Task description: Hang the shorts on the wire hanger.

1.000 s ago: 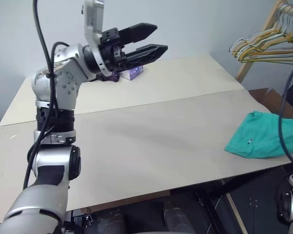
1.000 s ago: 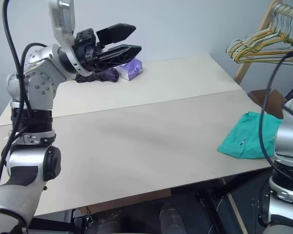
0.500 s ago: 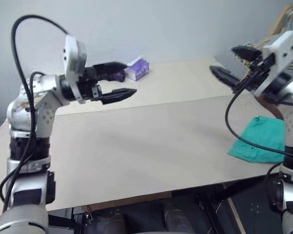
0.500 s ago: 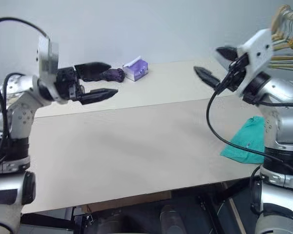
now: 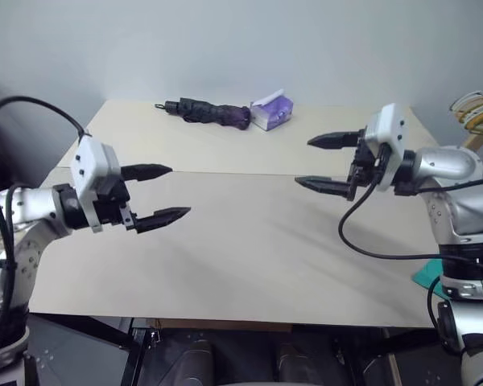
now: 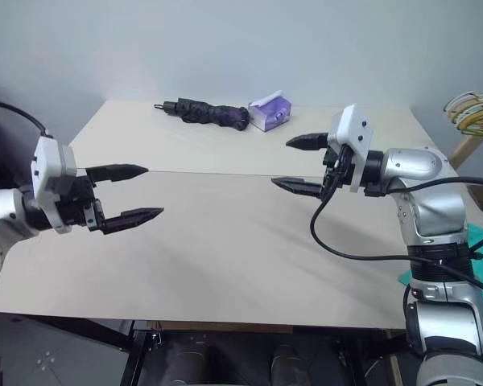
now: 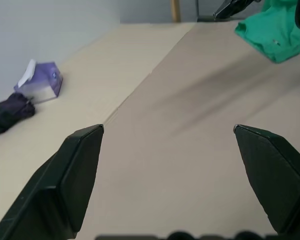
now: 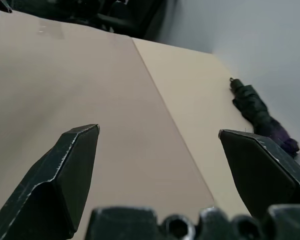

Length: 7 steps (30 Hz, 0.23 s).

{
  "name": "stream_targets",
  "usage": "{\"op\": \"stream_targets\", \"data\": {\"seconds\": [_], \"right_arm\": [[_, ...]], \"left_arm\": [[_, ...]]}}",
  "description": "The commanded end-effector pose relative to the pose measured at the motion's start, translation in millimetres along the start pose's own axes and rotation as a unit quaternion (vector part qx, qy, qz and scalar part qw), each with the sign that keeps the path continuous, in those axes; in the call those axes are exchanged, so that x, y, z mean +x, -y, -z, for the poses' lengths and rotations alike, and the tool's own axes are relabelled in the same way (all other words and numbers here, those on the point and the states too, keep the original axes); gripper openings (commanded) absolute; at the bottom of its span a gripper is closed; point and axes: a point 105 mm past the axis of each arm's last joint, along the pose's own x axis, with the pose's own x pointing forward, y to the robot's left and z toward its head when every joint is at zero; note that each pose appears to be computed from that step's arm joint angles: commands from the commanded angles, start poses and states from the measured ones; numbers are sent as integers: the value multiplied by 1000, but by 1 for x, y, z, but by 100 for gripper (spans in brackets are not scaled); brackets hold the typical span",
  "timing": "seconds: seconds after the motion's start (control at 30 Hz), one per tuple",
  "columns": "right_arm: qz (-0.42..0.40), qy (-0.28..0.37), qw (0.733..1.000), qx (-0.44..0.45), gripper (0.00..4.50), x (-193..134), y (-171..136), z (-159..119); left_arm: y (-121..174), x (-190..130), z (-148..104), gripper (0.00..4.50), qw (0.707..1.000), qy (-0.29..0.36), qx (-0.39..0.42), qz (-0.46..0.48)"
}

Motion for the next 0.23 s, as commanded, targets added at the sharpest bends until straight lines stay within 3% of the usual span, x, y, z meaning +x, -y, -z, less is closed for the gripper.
{"op": "stream_targets", "data": {"seconds": [0.03, 0.23], "right_arm": [[-4, 21, 999, -27, 447, -1, -2, -16], [-8, 14, 1000, -26, 447, -3, -7, -14]], "left_arm": [[2, -2, -16, 450, 999, 19, 28, -11], [-2, 0, -17, 450, 999, 26, 24, -15]]}}
